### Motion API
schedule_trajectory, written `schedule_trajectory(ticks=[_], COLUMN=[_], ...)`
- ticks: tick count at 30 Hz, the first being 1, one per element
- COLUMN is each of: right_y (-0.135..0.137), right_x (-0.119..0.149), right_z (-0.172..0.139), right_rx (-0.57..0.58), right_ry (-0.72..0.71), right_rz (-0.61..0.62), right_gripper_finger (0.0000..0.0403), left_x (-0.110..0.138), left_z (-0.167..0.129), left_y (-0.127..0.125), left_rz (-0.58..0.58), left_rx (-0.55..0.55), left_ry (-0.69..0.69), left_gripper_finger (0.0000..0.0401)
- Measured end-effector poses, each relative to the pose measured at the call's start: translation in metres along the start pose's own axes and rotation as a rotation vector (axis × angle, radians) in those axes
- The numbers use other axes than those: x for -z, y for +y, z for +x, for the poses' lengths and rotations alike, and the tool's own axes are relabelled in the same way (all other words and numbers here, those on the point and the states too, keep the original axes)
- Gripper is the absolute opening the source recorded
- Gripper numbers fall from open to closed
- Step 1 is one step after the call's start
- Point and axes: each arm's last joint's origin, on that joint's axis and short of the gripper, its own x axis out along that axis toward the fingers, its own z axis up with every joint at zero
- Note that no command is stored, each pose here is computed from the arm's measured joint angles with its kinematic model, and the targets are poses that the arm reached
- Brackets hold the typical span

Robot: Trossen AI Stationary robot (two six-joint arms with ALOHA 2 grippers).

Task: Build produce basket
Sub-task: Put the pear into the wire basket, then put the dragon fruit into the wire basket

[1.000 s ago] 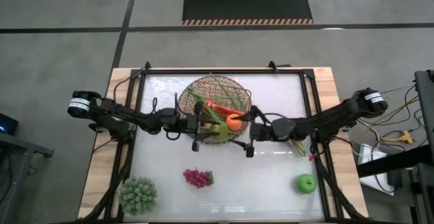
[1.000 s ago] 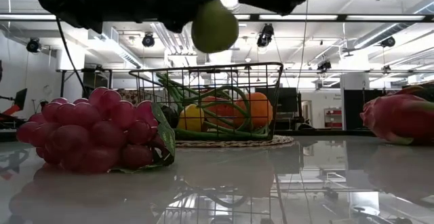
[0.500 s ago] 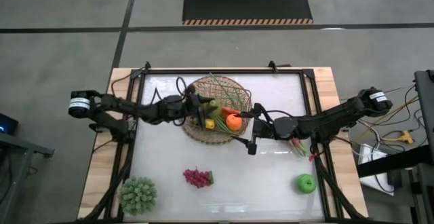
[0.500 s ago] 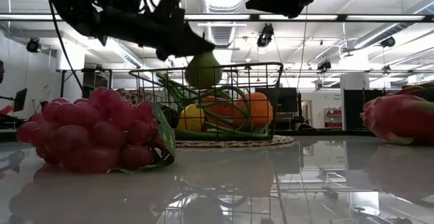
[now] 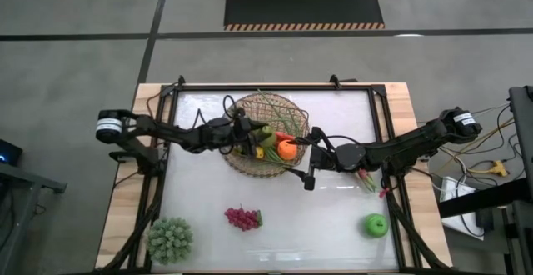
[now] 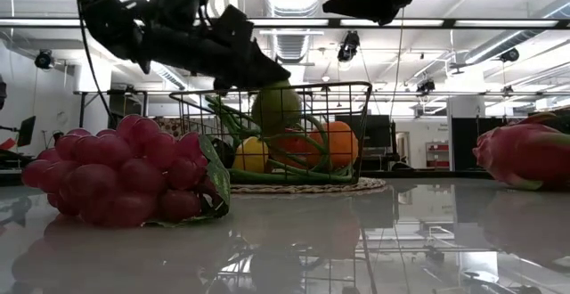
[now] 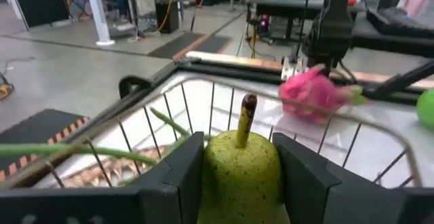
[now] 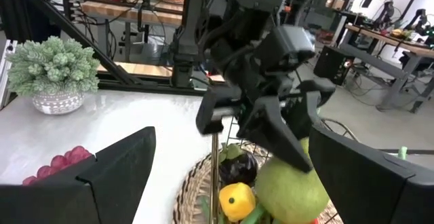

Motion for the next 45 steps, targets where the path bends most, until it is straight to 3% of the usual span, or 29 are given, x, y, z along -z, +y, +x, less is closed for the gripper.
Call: schedule_trajectory(ticks=[10,28,39,45], right_y=[0.000,0.000,-0.001,-0.002], right_x=[0.001,0.002,0.002,0.004], right_z=[0.000,0.000,0.000,0.000], right_rx=[0.006,0.006,0.031,0.082], right_ry=[0.009,0.017,0.020,0.036], right_rz=[0.014,0.031,0.069,0.091], right_gripper_finger=[0.0368,0.0368,0.0368,0.0368], left_x=[0.015,0.023,0.023,0.016], left_z=[0.020,0.019,0.019,0.015], left_y=[-0.003,-0.003,-0.003,-0.003], left_rz=[0.008,-0.041,-0.040,-0.015], left_rx=[0.021,0.012,0.015,0.018], left_ry=[0.060,0.109,0.111,0.093], left_gripper_finger=[0.0137,0.0164,0.0251,0.0271])
